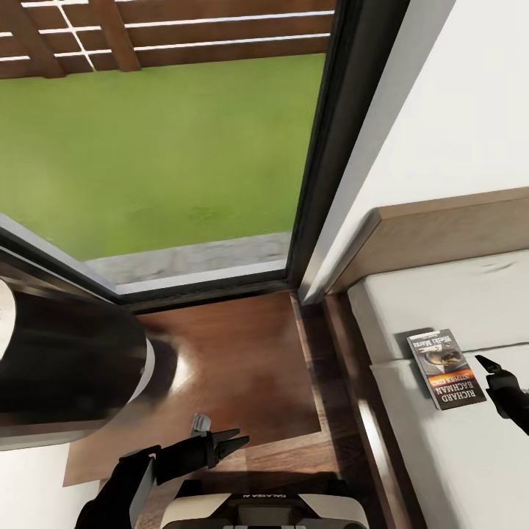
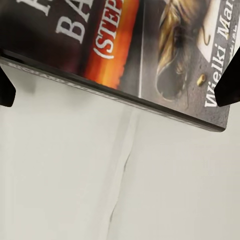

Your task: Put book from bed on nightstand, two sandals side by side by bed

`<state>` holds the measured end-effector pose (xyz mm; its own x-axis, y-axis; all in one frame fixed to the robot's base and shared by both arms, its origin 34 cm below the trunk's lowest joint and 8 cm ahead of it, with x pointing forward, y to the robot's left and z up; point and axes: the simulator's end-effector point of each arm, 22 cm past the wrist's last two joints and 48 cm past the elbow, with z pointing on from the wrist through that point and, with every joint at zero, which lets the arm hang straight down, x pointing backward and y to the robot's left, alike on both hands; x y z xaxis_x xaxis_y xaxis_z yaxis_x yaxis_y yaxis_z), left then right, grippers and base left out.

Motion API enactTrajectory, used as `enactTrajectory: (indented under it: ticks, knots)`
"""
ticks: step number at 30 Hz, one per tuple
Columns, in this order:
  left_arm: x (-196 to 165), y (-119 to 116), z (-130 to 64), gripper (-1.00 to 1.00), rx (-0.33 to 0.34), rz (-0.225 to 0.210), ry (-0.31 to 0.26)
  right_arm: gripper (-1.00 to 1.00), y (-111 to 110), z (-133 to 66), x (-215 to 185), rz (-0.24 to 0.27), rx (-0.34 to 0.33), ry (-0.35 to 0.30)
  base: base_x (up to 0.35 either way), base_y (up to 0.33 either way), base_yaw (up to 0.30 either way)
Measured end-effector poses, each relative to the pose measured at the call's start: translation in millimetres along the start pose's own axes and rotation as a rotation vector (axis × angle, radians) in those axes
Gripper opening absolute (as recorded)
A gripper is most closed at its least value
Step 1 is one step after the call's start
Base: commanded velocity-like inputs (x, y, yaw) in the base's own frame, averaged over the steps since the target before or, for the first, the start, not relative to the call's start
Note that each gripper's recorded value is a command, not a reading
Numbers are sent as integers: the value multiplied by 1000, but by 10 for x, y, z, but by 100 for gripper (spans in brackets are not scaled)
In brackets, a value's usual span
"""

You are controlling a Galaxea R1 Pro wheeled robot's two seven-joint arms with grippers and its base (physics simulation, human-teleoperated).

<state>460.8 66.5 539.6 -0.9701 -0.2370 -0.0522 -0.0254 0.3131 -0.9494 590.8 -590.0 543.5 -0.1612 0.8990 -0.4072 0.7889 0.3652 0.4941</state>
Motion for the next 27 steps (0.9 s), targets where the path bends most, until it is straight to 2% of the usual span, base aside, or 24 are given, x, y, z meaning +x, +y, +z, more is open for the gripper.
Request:
enactTrajectory:
  ticks: [27]
  knots:
    - [0,0,0,100,0,0,0,100,0,0,0,0,0,0,0,0,0]
